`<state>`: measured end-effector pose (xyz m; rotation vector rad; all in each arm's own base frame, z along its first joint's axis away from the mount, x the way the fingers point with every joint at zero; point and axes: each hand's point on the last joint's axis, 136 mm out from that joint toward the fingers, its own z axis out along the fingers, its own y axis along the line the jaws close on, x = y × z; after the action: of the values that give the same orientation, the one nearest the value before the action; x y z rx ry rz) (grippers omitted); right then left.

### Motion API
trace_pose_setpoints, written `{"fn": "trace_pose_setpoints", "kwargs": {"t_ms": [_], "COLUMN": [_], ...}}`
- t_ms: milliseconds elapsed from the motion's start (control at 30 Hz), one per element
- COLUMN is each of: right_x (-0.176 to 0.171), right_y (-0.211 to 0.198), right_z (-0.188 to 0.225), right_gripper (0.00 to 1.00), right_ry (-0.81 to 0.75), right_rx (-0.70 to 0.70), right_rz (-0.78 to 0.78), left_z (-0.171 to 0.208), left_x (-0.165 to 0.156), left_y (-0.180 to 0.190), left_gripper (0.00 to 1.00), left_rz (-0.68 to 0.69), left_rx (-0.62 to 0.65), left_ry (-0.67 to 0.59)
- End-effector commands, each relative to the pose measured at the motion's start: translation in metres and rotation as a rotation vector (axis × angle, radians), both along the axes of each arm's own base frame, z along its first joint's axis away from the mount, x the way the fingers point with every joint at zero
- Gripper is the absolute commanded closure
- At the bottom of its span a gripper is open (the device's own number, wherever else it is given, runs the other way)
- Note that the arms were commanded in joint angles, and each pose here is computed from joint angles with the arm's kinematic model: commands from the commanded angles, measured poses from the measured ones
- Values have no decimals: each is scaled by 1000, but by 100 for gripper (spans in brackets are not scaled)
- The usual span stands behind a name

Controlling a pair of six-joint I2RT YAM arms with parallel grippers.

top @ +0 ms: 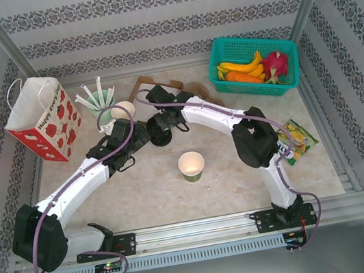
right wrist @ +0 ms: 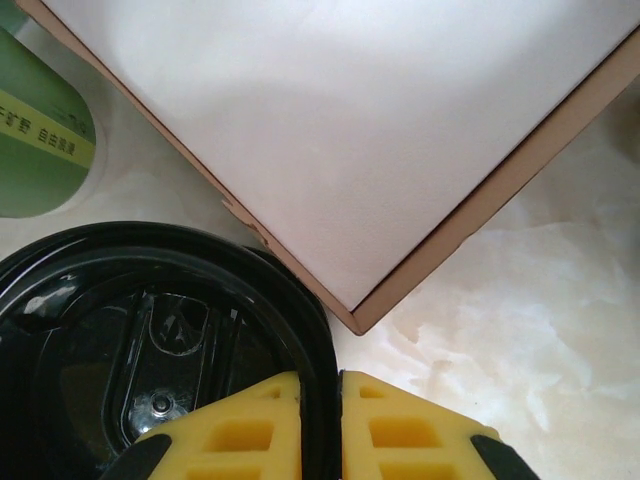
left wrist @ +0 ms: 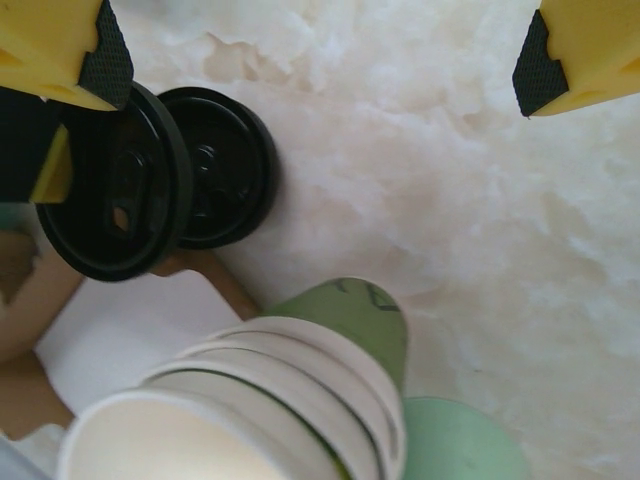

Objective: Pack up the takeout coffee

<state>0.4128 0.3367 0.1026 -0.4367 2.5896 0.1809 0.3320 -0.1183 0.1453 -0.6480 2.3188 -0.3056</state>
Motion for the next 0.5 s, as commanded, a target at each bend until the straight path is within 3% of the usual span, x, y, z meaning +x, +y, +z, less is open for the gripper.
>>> {"fn": "trace_pose_setpoints", "kwargs": {"t_ms": [0,133,467], "right_x": [0,-1,-12], "right_y": [7,7,2], "right_z": [14,28,56], "right_gripper": [85,85,85], "right_ry": [-72,-143,-317], "right_rx": [33,96,208], "right_rz": [-3,-12,-32], "left_z": [16,18,22], "left_x": [12,18,30], "left_y": [-17,-35,-58], "left_gripper": [0,5,31], "left_rz": [-91,-171,-297], "left_rx": [-77,-145,-196], "left_ry": [-82,-107,-106]}}
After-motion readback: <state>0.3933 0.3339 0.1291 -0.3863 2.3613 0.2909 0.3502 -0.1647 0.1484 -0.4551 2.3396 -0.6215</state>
